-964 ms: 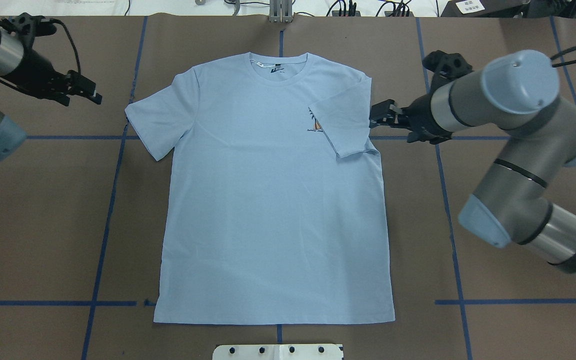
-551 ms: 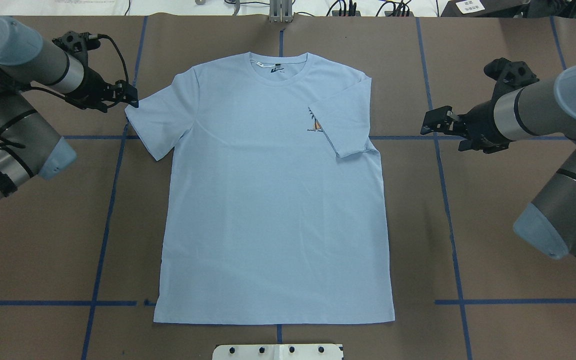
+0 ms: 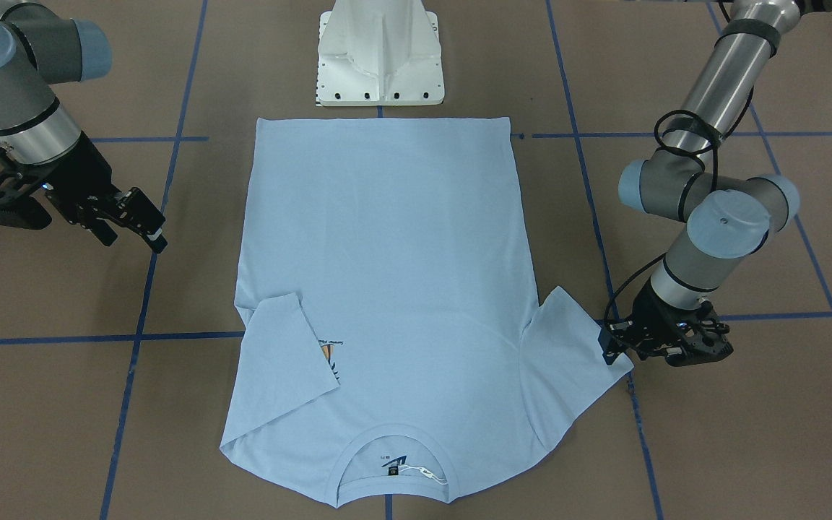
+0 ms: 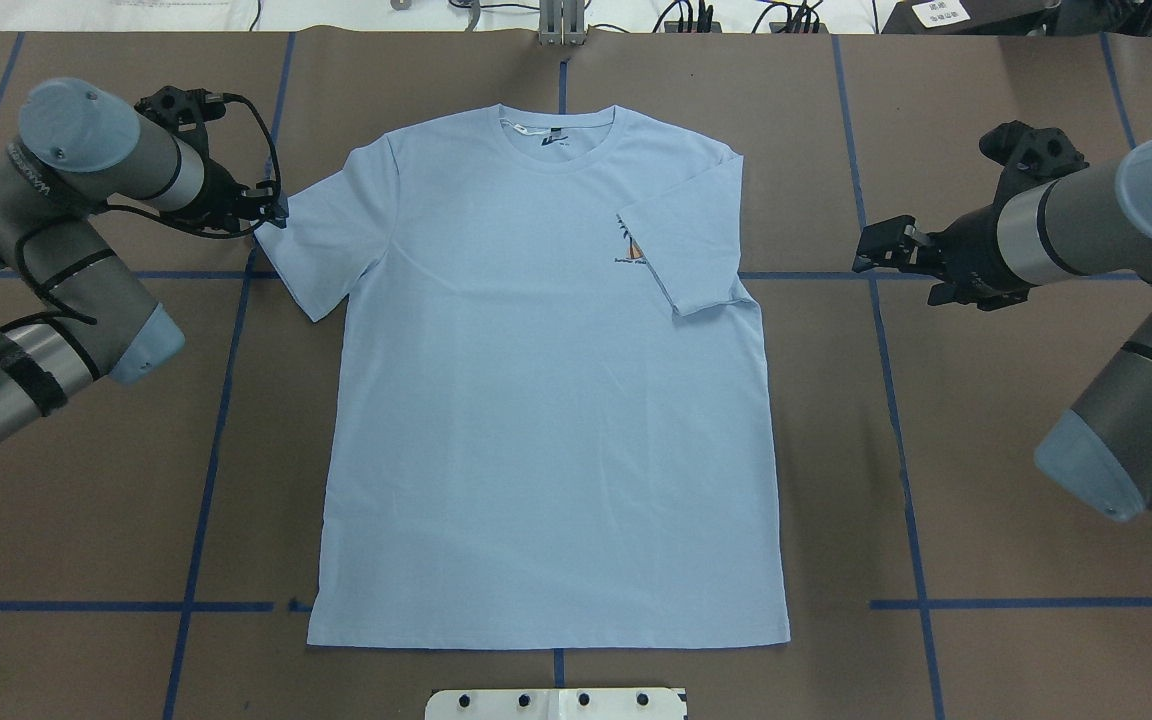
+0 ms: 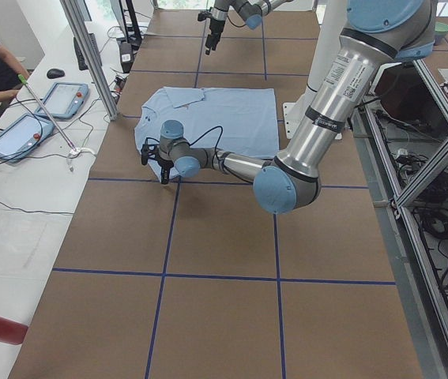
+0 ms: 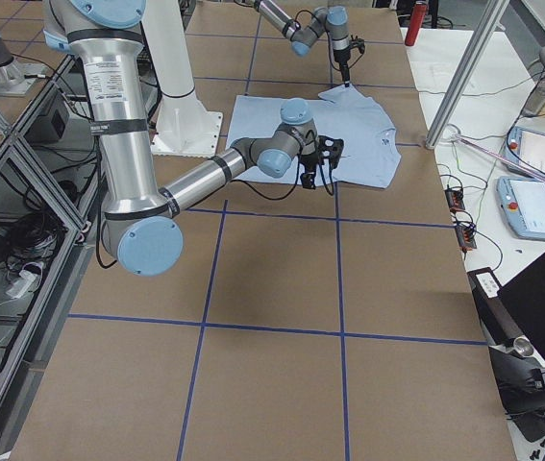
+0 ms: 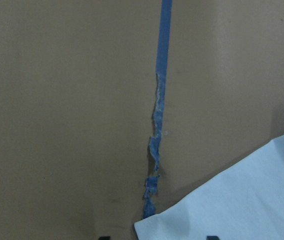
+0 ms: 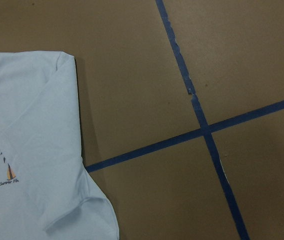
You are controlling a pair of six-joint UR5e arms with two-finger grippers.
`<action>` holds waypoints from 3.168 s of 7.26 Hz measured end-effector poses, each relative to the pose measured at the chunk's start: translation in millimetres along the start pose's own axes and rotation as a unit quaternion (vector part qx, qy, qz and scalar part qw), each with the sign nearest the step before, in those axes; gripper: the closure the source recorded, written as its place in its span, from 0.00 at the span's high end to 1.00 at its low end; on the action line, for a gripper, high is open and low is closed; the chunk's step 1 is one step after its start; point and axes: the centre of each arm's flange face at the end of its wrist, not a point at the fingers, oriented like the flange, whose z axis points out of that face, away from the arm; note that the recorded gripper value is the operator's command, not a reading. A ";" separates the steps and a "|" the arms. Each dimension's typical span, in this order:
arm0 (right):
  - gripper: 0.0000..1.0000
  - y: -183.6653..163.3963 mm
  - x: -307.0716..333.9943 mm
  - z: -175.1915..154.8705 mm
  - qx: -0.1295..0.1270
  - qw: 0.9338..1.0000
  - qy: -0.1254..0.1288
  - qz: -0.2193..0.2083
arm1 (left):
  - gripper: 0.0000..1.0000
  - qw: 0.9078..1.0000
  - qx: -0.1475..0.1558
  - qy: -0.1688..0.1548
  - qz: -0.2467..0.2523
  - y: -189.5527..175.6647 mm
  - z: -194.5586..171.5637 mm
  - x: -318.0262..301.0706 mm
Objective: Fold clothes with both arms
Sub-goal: 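Grasp the sleeve nearest the left gripper and fold it toward the shirt center, then move the right gripper to the hem corner while the left gripper releases the sleeve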
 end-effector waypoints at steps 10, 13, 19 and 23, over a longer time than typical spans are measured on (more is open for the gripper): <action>1.00 -2.5 15.8 10.5 -0.002 1.000 0.016 0.007 | 0.00 0.997 -0.026 0.069 -0.026 3.7 -35.5 180.2; 1.00 -2.4 15.5 13.1 0.000 1.000 0.018 0.010 | 0.99 0.994 -0.033 0.082 -0.065 23.3 -34.7 252.8; 0.90 213.4 -11.5 41.3 -0.037 0.996 0.026 0.081 | 0.99 0.979 -0.052 0.189 -0.051 114.1 -146.4 228.9; 0.81 343.5 -0.2 35.9 -0.027 0.988 0.081 0.126 | 0.99 0.979 -0.052 0.189 -0.047 116.5 -145.8 223.1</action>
